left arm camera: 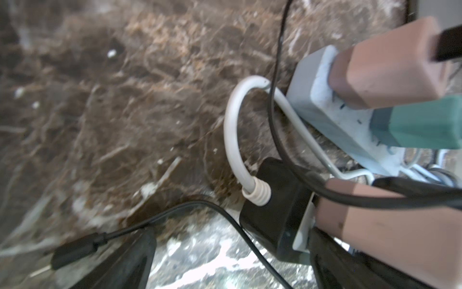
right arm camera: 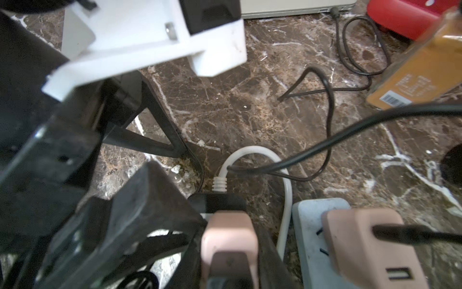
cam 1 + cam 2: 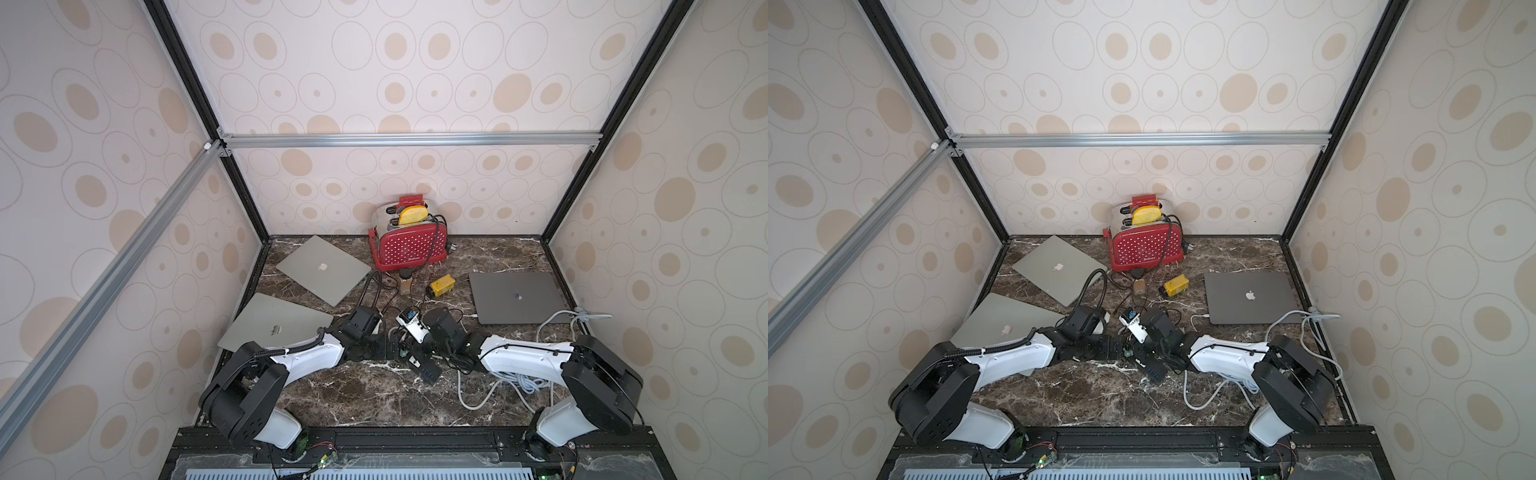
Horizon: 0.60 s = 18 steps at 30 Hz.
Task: Unplug the laptop charger
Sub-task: Remove the plug from the socket.
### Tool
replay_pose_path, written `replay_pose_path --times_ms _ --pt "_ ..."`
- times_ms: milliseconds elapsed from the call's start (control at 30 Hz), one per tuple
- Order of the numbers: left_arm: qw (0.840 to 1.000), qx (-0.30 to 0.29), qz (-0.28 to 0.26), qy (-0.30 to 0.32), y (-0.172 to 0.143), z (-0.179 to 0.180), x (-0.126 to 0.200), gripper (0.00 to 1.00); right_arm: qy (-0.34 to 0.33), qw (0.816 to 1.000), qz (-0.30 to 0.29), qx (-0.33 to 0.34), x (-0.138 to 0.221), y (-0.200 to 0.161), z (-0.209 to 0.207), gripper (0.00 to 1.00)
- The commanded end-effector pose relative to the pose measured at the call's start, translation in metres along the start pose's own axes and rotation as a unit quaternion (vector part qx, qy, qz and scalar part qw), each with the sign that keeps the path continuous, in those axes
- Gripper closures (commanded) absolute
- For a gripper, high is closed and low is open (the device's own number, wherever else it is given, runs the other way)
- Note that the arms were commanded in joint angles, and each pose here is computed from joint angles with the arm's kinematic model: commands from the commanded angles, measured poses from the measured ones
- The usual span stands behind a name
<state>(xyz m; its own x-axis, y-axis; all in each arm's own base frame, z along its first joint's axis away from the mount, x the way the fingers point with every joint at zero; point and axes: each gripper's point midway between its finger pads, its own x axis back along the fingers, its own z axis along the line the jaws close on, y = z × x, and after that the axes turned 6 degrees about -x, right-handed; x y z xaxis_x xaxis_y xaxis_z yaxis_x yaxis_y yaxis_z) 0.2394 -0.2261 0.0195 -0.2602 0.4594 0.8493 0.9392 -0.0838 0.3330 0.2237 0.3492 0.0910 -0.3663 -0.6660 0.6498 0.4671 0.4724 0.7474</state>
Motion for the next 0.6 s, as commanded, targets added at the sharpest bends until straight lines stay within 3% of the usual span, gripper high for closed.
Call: replay_pose_path --times_ms 0,333,567 --pt "0.951 0.090 0.249 0.161 -0.162 0.098 -0.006 0.02 0.065 0.998 -0.021 -0.003 0.009 0.015 0.030 1.00" --pt "0.950 0.098 0.246 0.167 -0.168 0.103 0.000 0.02 0.096 0.994 0.050 0.013 -0.005 -0.012 0.039 1.00" --pt "0.949 0.105 0.249 0.162 -0.173 0.104 0.009 0.01 0.101 0.993 0.059 0.020 -0.002 -0.018 0.044 1.00"
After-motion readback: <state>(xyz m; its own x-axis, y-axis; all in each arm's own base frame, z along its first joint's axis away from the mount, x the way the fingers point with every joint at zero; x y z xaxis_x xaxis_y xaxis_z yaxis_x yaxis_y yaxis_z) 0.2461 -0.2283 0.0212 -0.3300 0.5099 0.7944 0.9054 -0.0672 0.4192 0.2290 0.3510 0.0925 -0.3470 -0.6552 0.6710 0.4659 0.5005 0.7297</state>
